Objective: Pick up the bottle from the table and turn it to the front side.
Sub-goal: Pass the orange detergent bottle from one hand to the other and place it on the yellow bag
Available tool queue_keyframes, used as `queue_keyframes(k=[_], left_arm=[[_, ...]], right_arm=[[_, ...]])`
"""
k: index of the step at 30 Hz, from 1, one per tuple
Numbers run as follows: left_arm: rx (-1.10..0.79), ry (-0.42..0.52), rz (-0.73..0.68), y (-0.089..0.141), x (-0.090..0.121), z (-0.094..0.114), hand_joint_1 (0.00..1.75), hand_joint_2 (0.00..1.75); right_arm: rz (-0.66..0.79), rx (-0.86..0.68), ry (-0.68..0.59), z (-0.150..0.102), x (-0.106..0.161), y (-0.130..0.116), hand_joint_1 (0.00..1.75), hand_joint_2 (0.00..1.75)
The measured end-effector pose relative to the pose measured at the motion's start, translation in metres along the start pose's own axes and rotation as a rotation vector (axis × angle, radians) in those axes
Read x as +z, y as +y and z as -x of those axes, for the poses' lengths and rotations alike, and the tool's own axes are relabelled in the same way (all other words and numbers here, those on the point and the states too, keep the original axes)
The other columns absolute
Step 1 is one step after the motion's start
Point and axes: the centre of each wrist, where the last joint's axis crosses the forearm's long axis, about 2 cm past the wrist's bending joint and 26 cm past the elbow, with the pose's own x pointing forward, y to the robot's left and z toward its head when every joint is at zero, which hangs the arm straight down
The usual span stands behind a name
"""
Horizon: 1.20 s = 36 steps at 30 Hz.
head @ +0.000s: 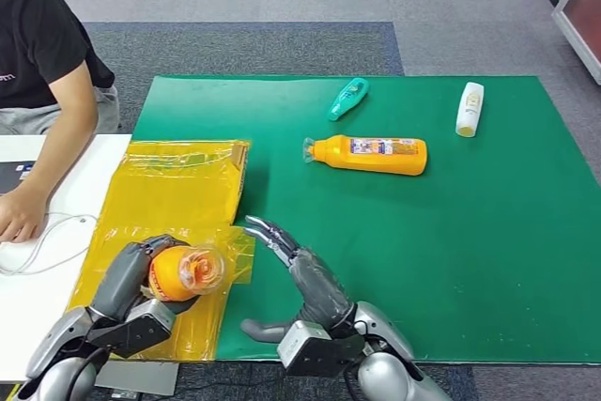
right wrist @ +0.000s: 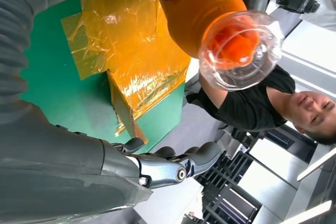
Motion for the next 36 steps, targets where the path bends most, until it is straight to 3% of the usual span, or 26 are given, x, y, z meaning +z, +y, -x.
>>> queue_keyframes(k=[16, 28, 36], left_arm=[[-0.083, 0.024, 0.020, -0.004, -0.010, 0.010, 1.75, 1.75], [-0.238, 0.059, -0.102, -0.010, -0.031, 0.027, 1.75, 1.75], [-0.221, 0.053, -0.224, -0.021, -0.037, 0.038, 1.75, 1.75]], right_arm=[[-0.013, -0.021, -0.010, -0.003, 0.000, 0.001, 0.00, 1.75], [-0.019, -0.047, -0.020, -0.003, -0.003, -0.001, 0.00, 1.75], [-0.022, -0.059, -0.029, -0.003, -0.007, -0.003, 0.00, 1.75]])
